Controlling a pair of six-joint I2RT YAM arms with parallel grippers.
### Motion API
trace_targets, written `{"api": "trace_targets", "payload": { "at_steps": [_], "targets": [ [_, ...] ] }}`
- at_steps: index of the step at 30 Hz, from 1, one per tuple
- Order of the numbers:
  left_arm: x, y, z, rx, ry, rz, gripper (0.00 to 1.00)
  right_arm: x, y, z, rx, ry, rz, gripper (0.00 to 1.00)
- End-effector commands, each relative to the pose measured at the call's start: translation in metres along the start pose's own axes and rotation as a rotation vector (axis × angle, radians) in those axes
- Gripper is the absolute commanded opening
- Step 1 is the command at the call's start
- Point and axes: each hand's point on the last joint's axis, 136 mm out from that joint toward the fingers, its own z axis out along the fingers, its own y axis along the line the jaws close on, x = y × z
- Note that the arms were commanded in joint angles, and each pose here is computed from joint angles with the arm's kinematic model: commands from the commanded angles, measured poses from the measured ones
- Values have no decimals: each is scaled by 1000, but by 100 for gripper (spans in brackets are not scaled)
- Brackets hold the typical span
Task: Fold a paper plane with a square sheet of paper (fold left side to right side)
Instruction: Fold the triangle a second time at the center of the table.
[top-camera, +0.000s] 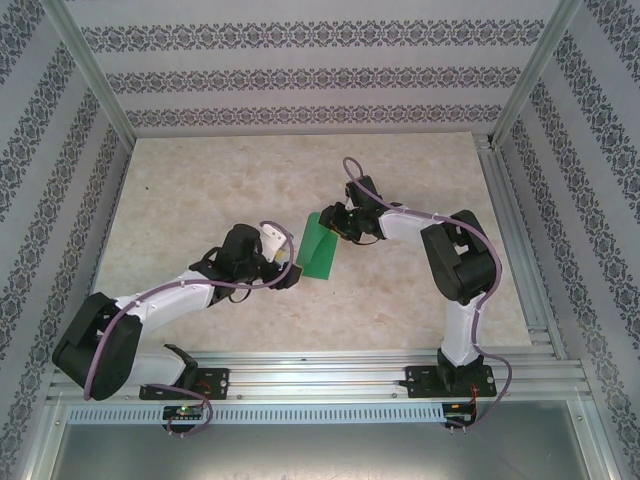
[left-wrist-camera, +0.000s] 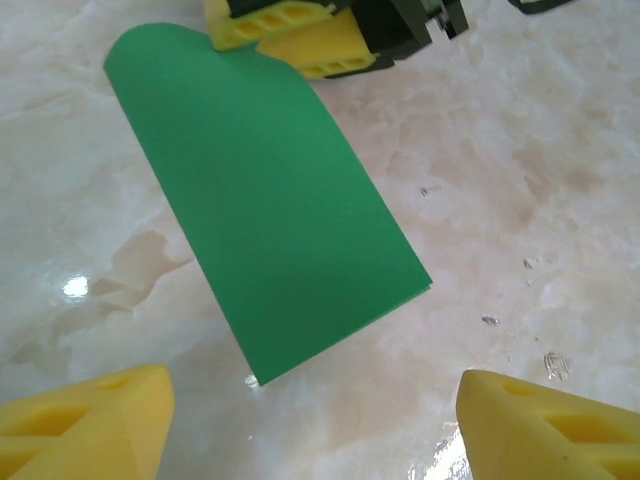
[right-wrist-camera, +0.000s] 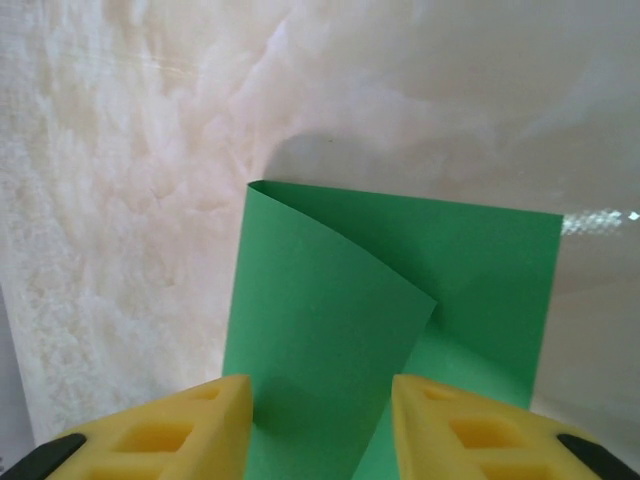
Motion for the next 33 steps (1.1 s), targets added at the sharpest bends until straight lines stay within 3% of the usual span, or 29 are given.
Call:
{"api": "trace_targets", "payload": {
  "at_steps": [1, 12, 19, 21, 26, 33],
  "targets": [
    [-5, -11, 8, 16, -2, 96, 76, -5, 21, -8, -52, -24, -10, 41],
    [0, -29, 42, -16, 82, 186, 83, -4, 17, -6, -37, -18, -15, 41],
    [-15, -25, 60, -81, 82, 220, 83, -3, 17, -6, -34, -12, -17, 41],
    [-17, -23, 63, -93, 88, 223, 78, -4, 16, -6, -30, -13, -21, 41],
    [-16, -29, 62, -63, 104, 229, 49, -9, 12, -11, -18, -17, -39, 42],
    [-13, -40, 57, 3, 135, 234, 16, -24, 1, -36, 13, -46, -148, 45]
  ]
}}
